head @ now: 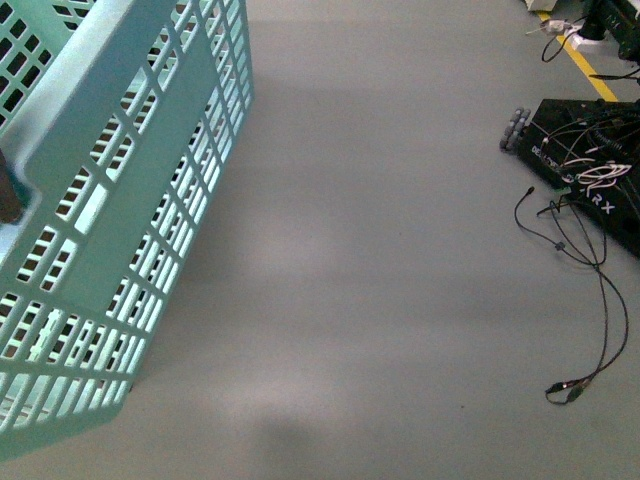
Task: Pick lemon and mango into basket
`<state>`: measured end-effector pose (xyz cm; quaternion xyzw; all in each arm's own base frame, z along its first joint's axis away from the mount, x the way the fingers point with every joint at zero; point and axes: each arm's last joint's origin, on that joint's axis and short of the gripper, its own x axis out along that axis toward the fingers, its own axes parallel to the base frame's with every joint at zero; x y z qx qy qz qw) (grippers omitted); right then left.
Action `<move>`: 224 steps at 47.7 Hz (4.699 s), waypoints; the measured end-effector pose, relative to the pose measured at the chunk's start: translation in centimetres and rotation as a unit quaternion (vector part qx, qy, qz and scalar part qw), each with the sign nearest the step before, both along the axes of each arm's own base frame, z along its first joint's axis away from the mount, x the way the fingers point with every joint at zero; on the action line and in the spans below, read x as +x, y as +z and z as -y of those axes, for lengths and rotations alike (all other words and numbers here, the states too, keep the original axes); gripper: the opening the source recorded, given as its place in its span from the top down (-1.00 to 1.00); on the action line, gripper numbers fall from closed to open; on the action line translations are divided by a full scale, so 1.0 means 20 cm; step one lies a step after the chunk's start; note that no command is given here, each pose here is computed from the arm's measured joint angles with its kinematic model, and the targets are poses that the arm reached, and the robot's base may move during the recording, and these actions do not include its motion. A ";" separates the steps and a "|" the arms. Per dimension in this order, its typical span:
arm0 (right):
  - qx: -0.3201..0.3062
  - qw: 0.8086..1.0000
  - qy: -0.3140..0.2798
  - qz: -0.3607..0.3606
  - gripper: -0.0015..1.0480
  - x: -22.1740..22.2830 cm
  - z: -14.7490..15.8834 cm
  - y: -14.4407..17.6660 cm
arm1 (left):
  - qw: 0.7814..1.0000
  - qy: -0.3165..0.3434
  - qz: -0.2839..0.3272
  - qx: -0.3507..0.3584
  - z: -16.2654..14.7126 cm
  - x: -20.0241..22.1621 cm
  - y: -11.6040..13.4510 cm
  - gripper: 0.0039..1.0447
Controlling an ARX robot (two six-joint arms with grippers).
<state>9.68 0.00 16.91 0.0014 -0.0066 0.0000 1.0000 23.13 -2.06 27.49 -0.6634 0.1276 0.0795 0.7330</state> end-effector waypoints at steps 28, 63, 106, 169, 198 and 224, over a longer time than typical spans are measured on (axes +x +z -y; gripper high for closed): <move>0.000 1.000 0.000 0.000 -0.83 0.00 0.00 0.00 | 1.000 0.000 0.000 0.000 0.00 0.00 0.00 0.91; 0.000 1.000 -0.002 0.000 -0.83 0.00 0.00 0.00 | 1.000 -0.006 0.000 -0.009 0.01 0.00 0.00 0.91; 0.000 1.000 -0.001 0.000 -0.83 0.00 0.00 0.00 | 1.000 0.000 0.000 -0.004 0.00 0.00 0.00 0.91; 0.000 1.000 0.000 0.000 -0.83 0.00 0.00 0.00 | 1.000 -0.001 0.000 -0.003 0.00 0.00 0.00 0.91; 0.000 1.000 0.000 0.000 -0.83 0.00 0.00 0.00 | 1.000 0.000 0.001 -0.003 0.00 0.00 0.01 0.91; 0.000 1.000 -0.001 0.000 -0.83 0.00 0.00 0.00 | 1.000 0.001 0.001 -0.002 0.00 0.00 0.01 0.91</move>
